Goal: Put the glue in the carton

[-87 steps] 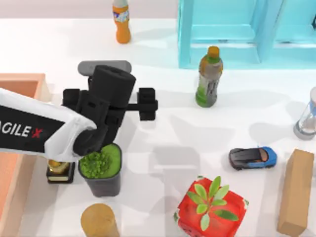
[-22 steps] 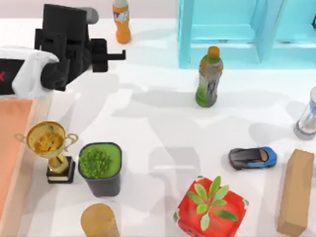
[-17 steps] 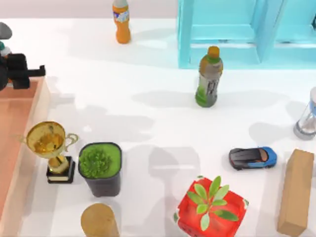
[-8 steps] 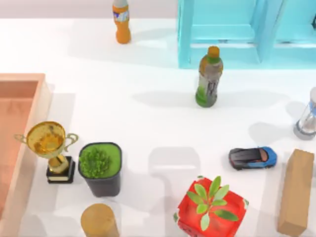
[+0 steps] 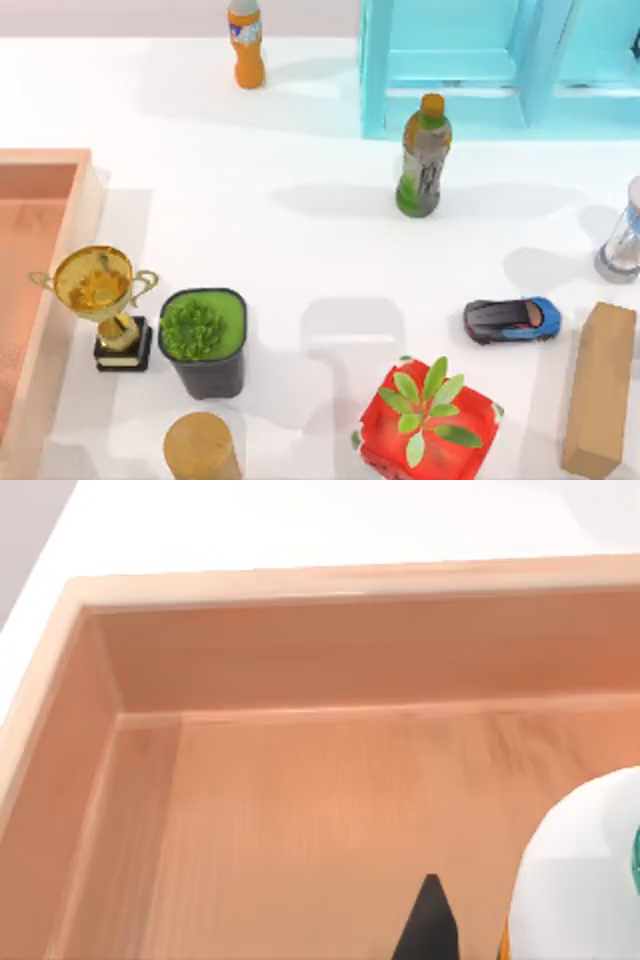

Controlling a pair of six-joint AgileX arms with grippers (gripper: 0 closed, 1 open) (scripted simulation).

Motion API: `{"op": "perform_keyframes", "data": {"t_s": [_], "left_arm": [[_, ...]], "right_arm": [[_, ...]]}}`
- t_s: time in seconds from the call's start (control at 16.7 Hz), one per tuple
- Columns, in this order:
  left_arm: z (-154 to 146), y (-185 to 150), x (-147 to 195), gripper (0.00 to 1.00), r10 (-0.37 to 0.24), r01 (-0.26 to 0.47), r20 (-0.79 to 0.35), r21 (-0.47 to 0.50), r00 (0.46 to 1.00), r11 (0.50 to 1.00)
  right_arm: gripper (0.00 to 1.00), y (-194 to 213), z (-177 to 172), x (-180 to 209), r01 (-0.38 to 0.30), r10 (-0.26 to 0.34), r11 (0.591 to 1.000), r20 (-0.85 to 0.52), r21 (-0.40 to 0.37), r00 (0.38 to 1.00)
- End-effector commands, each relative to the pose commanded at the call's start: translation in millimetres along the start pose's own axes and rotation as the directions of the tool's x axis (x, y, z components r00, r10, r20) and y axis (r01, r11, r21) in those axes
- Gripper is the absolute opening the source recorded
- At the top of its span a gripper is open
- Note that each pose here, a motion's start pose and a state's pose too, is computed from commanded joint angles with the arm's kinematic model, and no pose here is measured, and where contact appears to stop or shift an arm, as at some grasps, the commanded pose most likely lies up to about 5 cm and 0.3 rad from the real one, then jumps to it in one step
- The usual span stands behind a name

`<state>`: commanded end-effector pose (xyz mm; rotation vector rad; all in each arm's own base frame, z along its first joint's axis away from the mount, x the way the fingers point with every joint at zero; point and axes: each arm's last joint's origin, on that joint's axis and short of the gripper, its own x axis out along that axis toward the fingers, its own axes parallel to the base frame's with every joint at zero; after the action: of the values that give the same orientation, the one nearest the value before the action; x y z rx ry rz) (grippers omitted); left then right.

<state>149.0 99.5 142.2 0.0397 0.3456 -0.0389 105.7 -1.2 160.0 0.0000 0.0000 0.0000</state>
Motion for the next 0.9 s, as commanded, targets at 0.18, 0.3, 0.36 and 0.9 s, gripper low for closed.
{"op": "perform_keyframes", "data": {"t_s": [0.18,0.3,0.36,0.9], "left_arm": [[0,2,8,0.00,0.000,0.000,0.001,0.001,1.000,1.000],[-2,4,20,0.00,0.000,0.000,0.000,0.001,1.000,1.000],[-4,5,27,0.00,0.000,0.000,-0.001,0.001,1.000,1.000],[-14,0,62,0.00,0.002,-0.002,0.006,0.002,1.000,1.000]], "right_arm": [[1.00,0,0,0,0.000,0.000,1.000,0.000,0.000,1.000],[1.00,0,0,0,0.000,0.000,1.000,0.000,0.000,1.000],[1.00,0,0,0,0.000,0.000,1.000,0.000,0.000,1.000],[1.00,0,0,0,0.000,0.000,1.000,0.000,0.000,1.000]]}}
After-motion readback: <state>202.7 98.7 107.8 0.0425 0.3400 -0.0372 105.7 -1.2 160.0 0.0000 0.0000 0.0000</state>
